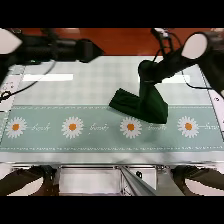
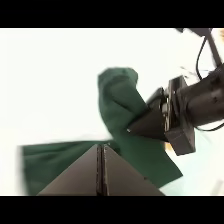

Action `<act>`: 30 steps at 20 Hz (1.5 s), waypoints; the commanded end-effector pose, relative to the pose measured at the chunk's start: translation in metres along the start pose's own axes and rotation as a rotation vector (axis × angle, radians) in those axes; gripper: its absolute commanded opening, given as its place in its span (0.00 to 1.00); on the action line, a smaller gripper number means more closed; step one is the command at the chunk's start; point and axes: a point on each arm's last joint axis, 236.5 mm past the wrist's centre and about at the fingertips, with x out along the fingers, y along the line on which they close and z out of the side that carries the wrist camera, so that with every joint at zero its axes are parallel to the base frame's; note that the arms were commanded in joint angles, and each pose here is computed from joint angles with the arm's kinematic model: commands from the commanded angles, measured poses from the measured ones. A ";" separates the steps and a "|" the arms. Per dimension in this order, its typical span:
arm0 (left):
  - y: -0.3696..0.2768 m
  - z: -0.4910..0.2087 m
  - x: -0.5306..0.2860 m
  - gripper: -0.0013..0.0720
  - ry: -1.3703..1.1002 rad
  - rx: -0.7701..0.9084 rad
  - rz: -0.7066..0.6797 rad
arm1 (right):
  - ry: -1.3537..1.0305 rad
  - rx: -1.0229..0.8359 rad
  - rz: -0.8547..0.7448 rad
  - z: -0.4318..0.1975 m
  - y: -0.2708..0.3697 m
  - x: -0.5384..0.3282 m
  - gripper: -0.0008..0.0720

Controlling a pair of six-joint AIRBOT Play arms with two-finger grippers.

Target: Fold the shirts.

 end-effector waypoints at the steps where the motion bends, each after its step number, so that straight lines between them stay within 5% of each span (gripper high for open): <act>1: 0.019 0.005 -0.050 0.04 -0.004 0.091 0.156 | -0.005 0.042 0.042 0.008 0.013 0.026 0.07; 13: 0.035 0.000 -0.120 0.05 0.005 0.071 0.253 | 0.292 0.132 0.101 -0.045 0.016 0.107 0.07; 14: 0.036 -0.001 -0.121 0.04 0.008 0.068 0.256 | 0.303 0.131 0.100 -0.047 0.015 0.110 0.09; 17: 0.038 -0.002 -0.121 0.05 0.011 0.070 0.262 | 0.291 0.094 0.137 -0.044 0.022 0.112 0.47; 20: 0.038 -0.002 -0.121 0.04 0.012 0.070 0.262 | 0.284 0.035 0.151 -0.044 0.023 0.105 0.61; 23: 0.042 -0.005 -0.122 0.04 0.027 0.076 0.280 | 0.223 0.005 0.095 -0.031 0.001 0.075 0.62; 27: 0.047 -0.013 -0.124 0.05 0.064 0.083 0.301 | 0.318 -0.017 -0.296 -0.058 -0.127 -0.001 0.70; 30: 0.050 -0.019 -0.126 0.05 0.089 0.087 0.315 | 0.416 0.183 -0.344 -0.110 -0.198 -0.047 0.70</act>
